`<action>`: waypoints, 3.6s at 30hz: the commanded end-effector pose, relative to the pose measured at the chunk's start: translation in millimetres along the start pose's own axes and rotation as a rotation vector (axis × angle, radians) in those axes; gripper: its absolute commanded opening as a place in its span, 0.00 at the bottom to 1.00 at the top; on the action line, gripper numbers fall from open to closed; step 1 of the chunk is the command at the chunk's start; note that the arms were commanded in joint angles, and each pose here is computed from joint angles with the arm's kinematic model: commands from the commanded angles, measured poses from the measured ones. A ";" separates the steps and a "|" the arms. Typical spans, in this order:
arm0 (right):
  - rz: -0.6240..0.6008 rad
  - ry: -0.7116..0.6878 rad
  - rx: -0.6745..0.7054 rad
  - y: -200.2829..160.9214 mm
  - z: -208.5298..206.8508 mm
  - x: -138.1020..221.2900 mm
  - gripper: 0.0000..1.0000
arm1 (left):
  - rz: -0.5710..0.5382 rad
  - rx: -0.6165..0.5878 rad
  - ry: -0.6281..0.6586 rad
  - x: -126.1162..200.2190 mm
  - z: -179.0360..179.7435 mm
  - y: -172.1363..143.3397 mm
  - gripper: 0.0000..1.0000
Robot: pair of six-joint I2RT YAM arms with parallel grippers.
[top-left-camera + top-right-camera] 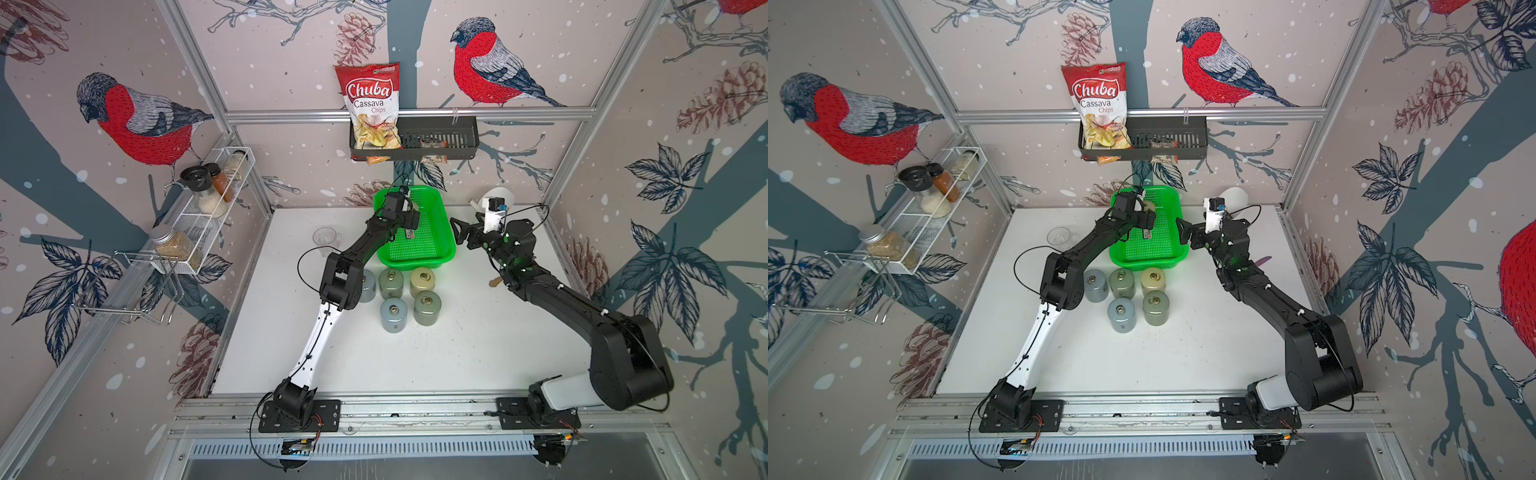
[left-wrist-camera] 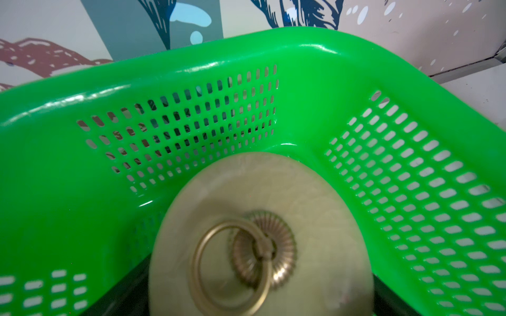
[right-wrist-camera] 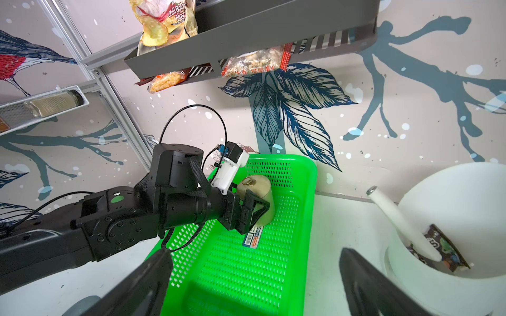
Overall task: Take the tea canister out of the basket
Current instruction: Pick up the tea canister from the basket, then place the tea canister at the center of the board.
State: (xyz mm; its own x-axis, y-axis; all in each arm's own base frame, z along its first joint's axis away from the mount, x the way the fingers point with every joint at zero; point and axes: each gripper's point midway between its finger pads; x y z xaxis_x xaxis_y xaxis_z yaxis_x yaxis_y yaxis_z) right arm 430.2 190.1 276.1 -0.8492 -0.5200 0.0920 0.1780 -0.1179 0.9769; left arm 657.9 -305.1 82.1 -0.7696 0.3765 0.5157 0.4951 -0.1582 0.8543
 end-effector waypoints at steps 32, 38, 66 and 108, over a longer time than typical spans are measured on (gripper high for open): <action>-0.003 0.009 0.018 2.0 14.8 12.6 1.00 | -0.160 0.010 -0.097 53.6 -28.1 28.1 0.43; -0.021 0.008 0.019 7.3 18.7 24.4 1.00 | -0.276 0.000 -0.122 93.8 -37.7 51.6 0.40; -0.043 0.088 0.035 11.8 70.5 91.1 1.00 | -0.255 -0.089 -0.072 345.2 -93.0 39.0 0.33; 0.092 0.082 0.035 -48.0 84.0 65.0 1.00 | -0.181 0.300 0.179 396.3 -15.0 -204.7 0.39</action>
State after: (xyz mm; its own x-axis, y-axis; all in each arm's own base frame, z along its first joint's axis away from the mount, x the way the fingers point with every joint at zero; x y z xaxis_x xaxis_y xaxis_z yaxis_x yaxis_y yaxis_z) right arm 322.1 231.8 243.9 -0.7783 -0.5967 0.1956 0.2631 -0.0269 0.9644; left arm 233.4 -129.5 88.7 -0.8550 0.1915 0.4820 0.5044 0.0908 0.8587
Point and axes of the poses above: each gripper's point midway between its finger pads, its own x axis back along the fingers, its own z axis along the line the jaws close on, y = z × x, and after that the axes turned 1 degree about -x, right-handed
